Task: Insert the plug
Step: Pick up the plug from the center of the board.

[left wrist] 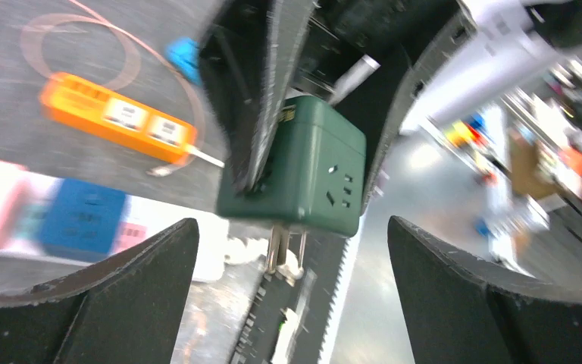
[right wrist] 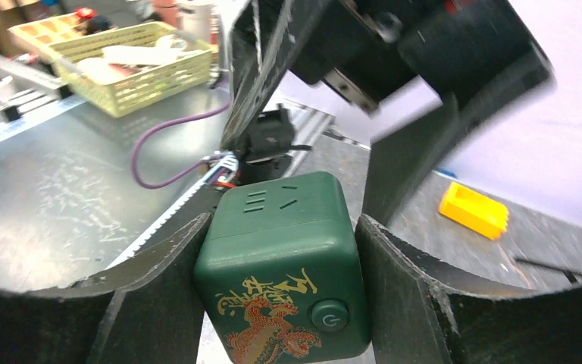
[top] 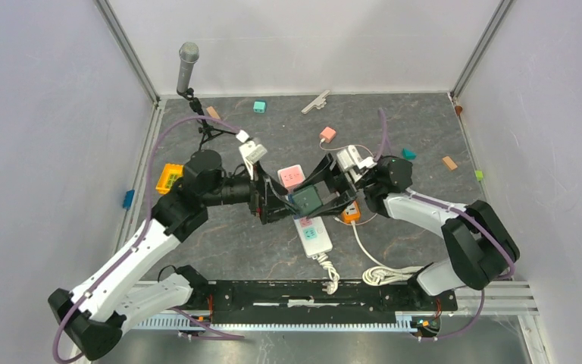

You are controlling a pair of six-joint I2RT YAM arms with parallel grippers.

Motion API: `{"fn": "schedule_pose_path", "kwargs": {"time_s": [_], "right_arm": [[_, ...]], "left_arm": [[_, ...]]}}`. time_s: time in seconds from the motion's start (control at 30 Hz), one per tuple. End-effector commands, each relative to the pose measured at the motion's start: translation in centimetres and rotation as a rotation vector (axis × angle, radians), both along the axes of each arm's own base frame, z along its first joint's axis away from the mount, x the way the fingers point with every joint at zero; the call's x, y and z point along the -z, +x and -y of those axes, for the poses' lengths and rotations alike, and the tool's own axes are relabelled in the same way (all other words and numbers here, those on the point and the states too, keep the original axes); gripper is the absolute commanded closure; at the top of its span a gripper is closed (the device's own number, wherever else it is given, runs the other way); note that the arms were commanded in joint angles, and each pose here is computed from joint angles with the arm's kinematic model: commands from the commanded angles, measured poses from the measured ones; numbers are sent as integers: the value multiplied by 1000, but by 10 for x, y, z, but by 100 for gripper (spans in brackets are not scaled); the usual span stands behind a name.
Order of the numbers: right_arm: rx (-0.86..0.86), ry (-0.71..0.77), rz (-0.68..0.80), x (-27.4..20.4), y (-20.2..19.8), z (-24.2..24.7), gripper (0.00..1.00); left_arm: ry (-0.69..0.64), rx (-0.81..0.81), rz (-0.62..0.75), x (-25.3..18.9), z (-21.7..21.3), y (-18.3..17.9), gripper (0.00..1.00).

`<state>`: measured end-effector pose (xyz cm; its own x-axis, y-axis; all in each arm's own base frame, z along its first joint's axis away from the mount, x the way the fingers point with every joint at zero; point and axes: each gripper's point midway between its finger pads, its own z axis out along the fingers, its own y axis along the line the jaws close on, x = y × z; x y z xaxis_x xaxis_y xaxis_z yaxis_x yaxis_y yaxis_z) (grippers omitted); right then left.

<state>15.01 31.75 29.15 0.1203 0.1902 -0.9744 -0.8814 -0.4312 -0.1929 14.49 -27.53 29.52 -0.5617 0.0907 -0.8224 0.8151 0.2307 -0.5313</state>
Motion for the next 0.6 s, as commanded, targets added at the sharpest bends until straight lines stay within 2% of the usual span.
{"fn": "schedule_pose_path", "kwargs": {"time_s": [0.0,0.07,0.13,0.2,0.27,0.37,0.57], "right_arm": [[183,339,271,-59,8,29,100],[299,330,227,-58,29,32,100],[509,230,140,-40,72,30,100],[735,97,176,-20,111,35,100],[875,-16,213,-7,133,47,100],[998,-138,219,6,145,67,100],[1205,-278,143,23,153,105,100]], "left_arm": [[68,-440,246,-24,-41,66,0],[88,-560,269,-24,-57,79,0],[100,-635,279,-23,-69,85,0],[111,-678,281,-21,-78,86,0],[129,-709,268,-16,-84,87,0],[173,-761,239,-1,-95,88,0],[222,-796,151,31,-100,87,0]]}}
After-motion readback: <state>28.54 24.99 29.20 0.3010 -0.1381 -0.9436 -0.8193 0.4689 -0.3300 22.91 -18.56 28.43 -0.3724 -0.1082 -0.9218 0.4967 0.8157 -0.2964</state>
